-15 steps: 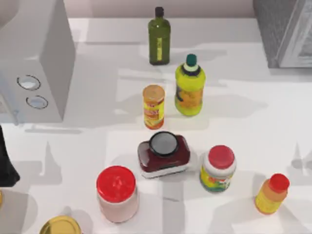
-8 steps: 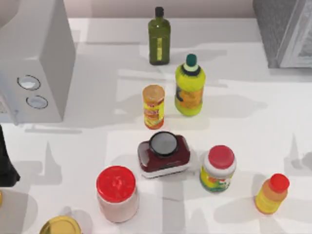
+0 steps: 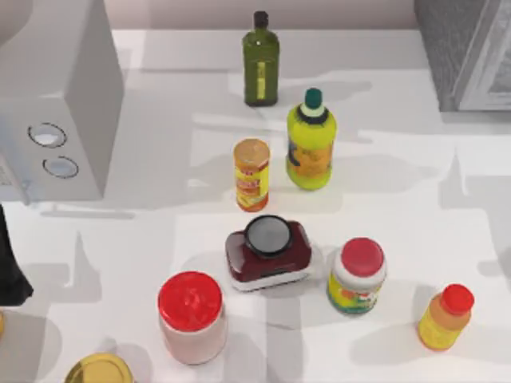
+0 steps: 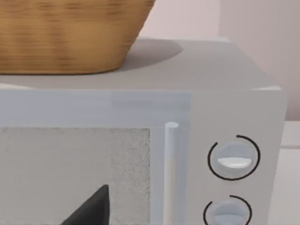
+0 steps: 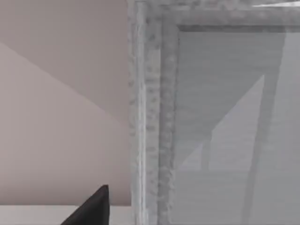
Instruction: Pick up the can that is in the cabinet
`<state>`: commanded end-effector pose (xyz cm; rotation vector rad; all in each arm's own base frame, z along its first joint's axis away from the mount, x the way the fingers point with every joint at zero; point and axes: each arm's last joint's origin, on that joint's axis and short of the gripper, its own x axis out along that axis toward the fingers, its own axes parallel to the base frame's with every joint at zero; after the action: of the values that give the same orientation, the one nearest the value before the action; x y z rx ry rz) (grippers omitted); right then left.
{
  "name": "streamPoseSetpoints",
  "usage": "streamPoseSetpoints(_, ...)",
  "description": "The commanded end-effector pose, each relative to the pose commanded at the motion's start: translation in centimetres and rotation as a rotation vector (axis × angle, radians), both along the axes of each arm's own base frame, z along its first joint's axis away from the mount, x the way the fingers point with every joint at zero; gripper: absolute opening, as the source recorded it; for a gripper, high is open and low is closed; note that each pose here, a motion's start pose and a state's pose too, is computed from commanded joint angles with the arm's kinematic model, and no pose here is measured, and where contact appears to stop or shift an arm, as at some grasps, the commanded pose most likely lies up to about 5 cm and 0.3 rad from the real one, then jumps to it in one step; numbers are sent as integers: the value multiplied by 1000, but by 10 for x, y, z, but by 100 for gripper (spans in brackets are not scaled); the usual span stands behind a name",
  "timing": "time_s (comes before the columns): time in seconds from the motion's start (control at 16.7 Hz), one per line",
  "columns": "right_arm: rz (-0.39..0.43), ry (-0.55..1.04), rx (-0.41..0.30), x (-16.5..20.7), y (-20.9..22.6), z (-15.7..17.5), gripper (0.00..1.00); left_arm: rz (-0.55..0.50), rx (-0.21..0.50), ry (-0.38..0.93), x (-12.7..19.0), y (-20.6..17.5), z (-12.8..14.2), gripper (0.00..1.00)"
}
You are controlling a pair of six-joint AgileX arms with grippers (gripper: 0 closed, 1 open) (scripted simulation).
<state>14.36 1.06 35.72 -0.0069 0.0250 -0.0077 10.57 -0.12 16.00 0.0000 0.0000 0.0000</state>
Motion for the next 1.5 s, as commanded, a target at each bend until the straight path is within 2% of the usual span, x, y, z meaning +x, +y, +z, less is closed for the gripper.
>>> streamPoseSetpoints(0.3, 0, -4, 0, 52, 15, 89, 100, 0, 0, 0, 0, 0, 0, 100)
streamPoseSetpoints(0.6, 6, -19, 4, 96, 30, 139, 100, 0, 0, 0, 0, 0, 0, 100)
streamPoseSetpoints(0.84, 8, -25, 7, 112, 37, 153, 100, 0, 0, 0, 0, 0, 0, 100)
streamPoseSetpoints(1.2, 4, -29, 7, 113, 36, 153, 100, 0, 0, 0, 0, 0, 0, 100)
streamPoseSetpoints(1.5, -6, -36, 4, 158, 42, 139, 100, 0, 0, 0, 0, 0, 0, 100)
